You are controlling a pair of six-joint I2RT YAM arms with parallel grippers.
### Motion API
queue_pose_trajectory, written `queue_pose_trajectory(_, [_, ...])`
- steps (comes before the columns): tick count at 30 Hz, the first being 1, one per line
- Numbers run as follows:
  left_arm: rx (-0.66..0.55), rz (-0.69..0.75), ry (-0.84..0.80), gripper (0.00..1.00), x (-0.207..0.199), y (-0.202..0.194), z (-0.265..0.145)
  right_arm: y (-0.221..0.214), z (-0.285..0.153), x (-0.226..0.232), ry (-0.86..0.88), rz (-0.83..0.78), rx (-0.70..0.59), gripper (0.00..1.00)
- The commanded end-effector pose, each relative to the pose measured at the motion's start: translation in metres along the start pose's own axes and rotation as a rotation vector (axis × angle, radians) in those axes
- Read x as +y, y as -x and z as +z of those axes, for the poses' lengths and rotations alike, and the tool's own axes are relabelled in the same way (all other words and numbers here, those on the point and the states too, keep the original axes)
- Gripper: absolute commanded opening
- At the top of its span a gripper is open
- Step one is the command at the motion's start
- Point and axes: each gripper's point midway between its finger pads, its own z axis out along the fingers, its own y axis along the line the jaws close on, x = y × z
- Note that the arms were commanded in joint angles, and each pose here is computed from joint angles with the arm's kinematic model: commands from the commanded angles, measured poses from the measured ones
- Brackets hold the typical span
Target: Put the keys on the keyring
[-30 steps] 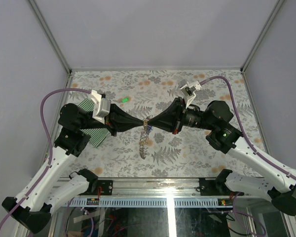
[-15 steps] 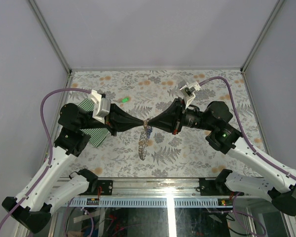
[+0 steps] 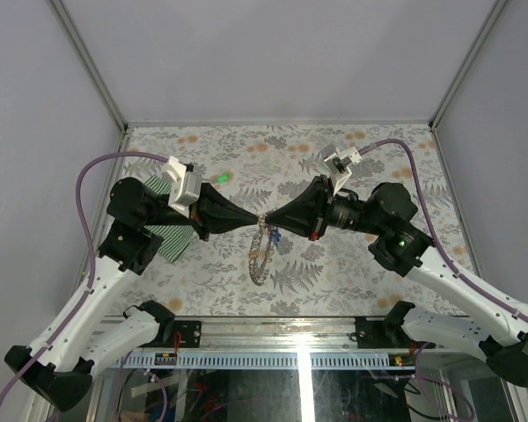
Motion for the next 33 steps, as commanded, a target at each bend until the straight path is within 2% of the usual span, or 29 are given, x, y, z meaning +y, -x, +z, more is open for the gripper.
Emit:
queue_pose_trajectory(1, [0.004, 0.033, -0.059, 0.00, -0.012, 0.010, -0.001, 0.035, -0.004, 0.021, 0.038, -0.093, -0.133, 0.00])
queue_pose_trajectory(33, [0.031, 0.023, -0.068, 0.00, -0.011, 0.004, -0.001, 0.045, -0.012, 0.018, -0.012, -0.105, -0.204, 0.00])
